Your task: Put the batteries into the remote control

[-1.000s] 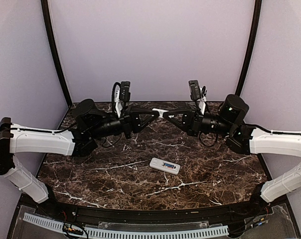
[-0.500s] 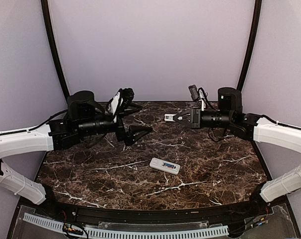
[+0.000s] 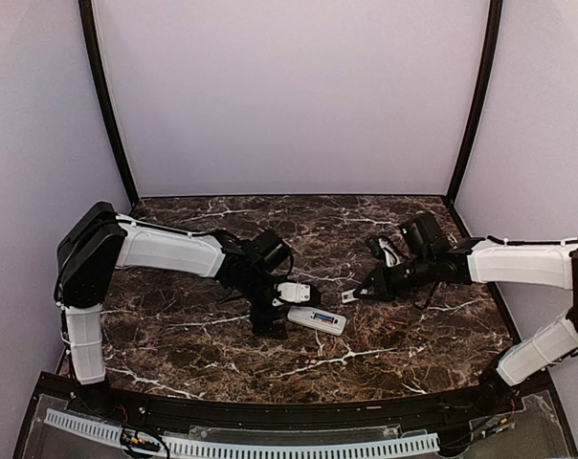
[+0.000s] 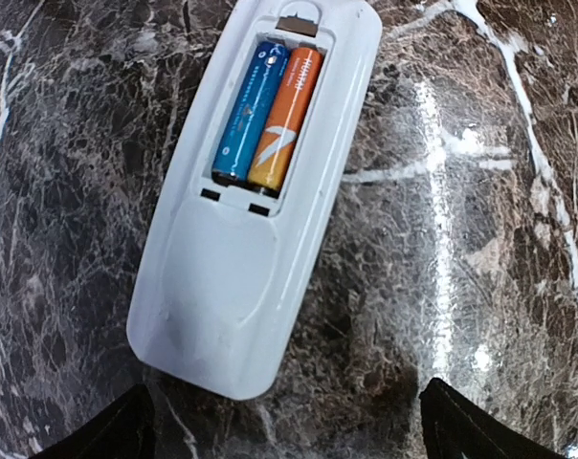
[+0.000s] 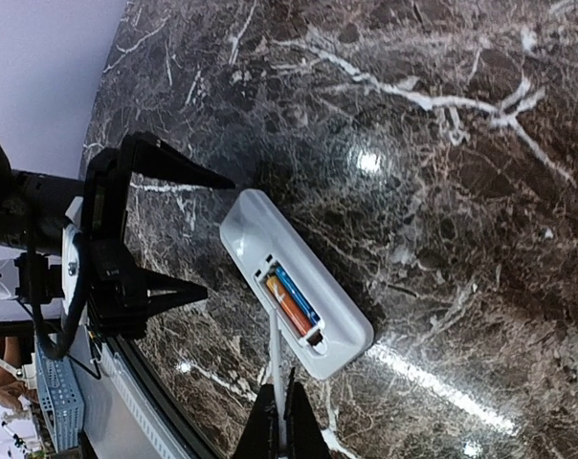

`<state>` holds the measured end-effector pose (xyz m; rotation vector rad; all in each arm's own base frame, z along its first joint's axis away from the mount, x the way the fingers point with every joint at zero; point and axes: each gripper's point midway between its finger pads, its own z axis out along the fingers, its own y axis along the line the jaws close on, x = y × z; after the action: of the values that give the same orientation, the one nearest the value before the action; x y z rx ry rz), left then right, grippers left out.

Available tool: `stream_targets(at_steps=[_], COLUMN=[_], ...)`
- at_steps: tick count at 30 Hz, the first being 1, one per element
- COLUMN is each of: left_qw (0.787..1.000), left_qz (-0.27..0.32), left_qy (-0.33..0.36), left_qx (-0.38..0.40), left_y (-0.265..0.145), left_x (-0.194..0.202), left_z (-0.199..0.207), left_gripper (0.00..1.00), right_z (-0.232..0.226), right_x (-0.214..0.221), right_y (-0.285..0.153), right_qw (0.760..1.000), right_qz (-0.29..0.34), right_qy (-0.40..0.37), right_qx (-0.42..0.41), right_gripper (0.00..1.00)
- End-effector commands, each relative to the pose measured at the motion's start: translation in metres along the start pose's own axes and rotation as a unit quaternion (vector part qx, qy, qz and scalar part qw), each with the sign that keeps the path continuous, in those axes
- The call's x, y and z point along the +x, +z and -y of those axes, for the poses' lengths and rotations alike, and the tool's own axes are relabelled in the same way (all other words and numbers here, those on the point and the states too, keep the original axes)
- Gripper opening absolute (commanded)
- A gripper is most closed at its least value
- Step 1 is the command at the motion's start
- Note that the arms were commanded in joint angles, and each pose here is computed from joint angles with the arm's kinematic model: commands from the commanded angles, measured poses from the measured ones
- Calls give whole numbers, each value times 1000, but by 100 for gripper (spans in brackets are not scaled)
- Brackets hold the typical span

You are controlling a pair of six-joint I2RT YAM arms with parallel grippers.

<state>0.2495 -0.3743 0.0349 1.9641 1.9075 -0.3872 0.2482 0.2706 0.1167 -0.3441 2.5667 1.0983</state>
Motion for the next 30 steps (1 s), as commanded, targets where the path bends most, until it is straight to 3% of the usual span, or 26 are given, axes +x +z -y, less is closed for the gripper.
stream_targets(at_steps=[1, 8, 13, 20, 27, 30], left_qw=[998, 997, 997, 994, 992, 987], left_qz=[20, 38, 30, 11, -40, -44], left_qy=[54, 42, 26, -32, -87, -136], left_qx=[9, 52, 65, 102, 78, 71], left_y=[-4, 20, 29, 30, 41, 43], left_x=[-15, -19, -13, -9, 13, 15], left_z=[-16, -9, -6, 17, 42, 49], left_gripper=[97, 96, 91, 72, 52, 49], right_z=[4, 2, 1, 0, 4, 3], right_x=[19, 17, 15, 19, 22, 22], right_y=[4, 4, 2, 4, 13, 17], right_qw=[1000, 1000, 1000, 999, 998, 998], right_qz=[-22, -18, -21, -31, -49, -57], right_qy=[6, -4, -10, 8, 25, 26], right_qx=[-15, -17, -14, -22, -24, -30], right_gripper=[0, 0, 0, 0, 0, 0])
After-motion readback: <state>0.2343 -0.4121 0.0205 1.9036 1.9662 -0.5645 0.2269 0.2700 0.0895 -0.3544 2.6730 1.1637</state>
